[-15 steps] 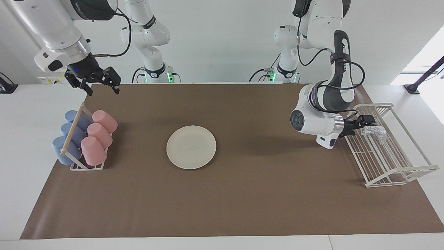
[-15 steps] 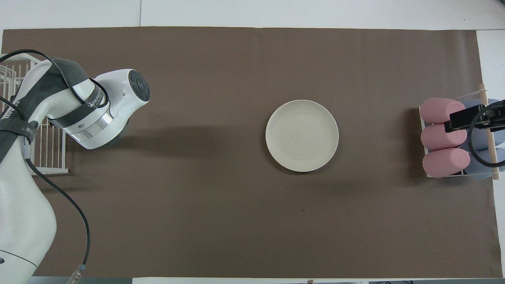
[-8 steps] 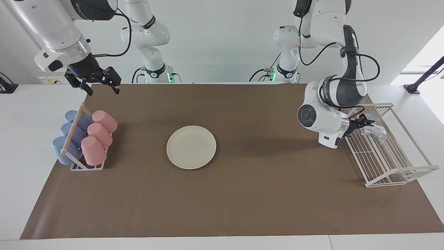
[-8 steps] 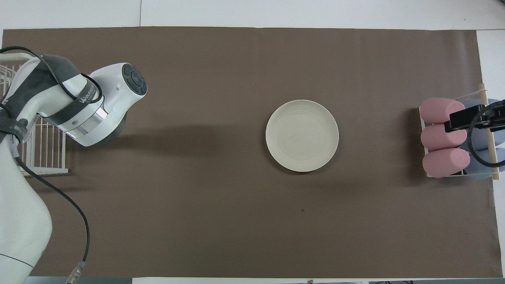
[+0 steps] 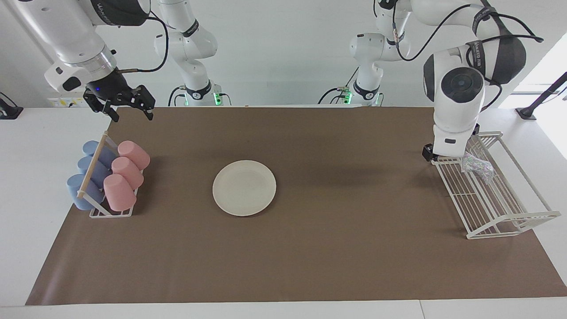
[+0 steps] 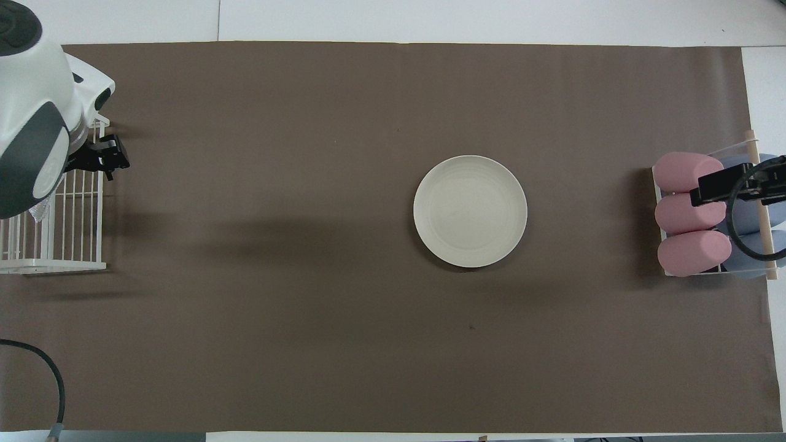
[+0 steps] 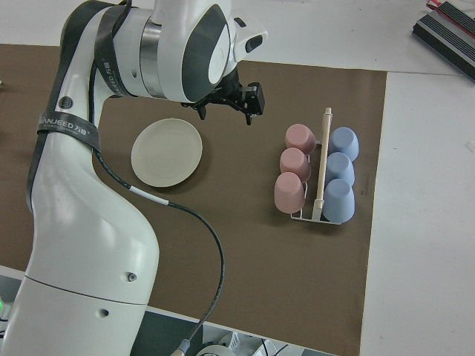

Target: Wipe plate with sponge

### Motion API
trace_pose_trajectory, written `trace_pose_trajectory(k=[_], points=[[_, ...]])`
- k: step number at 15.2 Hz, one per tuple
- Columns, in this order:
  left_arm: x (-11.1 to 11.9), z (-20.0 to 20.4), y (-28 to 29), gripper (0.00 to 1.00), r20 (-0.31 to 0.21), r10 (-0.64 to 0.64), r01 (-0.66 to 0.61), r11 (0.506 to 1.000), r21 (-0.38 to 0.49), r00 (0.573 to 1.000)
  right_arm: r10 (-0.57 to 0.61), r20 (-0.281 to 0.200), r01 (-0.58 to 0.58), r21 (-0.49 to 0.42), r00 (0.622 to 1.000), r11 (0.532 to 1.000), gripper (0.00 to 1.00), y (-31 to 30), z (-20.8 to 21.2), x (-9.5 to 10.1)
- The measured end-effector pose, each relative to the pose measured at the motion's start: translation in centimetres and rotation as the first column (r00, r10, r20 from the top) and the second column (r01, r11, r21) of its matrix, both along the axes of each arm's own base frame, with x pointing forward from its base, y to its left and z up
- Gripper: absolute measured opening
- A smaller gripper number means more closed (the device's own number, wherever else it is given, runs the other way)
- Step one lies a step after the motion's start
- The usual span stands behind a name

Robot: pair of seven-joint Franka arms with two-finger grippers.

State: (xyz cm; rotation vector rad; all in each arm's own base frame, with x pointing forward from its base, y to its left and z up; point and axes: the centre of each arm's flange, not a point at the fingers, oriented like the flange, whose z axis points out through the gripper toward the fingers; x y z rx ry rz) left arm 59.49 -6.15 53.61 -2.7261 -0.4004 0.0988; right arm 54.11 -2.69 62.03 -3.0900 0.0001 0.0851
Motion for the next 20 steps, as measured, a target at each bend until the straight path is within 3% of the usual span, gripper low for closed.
trace_pose_trajectory(k=[3, 7, 10, 13, 16, 20], points=[[-2.4, 4.3, 2.8, 1.0, 0.001, 0.013, -0.013, 0.983, -0.185, 1.0, 0.001, -0.003, -0.001, 0.0, 1.0, 1.0, 1.0, 0.0, 0.0, 0.0], [-6.0, 7.7, 3.6, 1.0, 0.001, -0.06, 0.057, 0.945, -0.322, 0.998, 0.002, -0.003, -0.002, 0.0, 1.0, 1.0, 1.0, 0.1, 0.0, 0.0], [-7.5, 8.2, 2.8, 1.0, 0.018, -0.087, 0.088, 0.931, -0.354, 0.996, 0.003, -0.003, -0.003, 0.0, 1.0, 1.0, 1.0, 0.1, 0.0, 0.0], [-7.4, 8.4, 2.2, 1.0, 0.024, -0.087, 0.09, 0.915, -0.393, 0.996, 0.005, -0.003, -0.005, 0.0, 1.0, 1.0, 1.0, 0.3, 0.0, 0.0], [-7.2, 9.1, 2.1, 1.0, -0.022, -0.09, 0.074, 0.911, -0.405, 0.996, 0.006, -0.003, -0.006, 0.0, 1.0, 1.0, 1.0, 0.3, 0.0, 0.0], [-6.2, 9.8, 2.2, 1.0, -0.013, -0.088, 0.075, 0.911, -0.406, 0.996, 0.006, -0.003, -0.006, 0.0, 1.0, 1.0, 1.0, 0.3, 0.0, 0.0]])
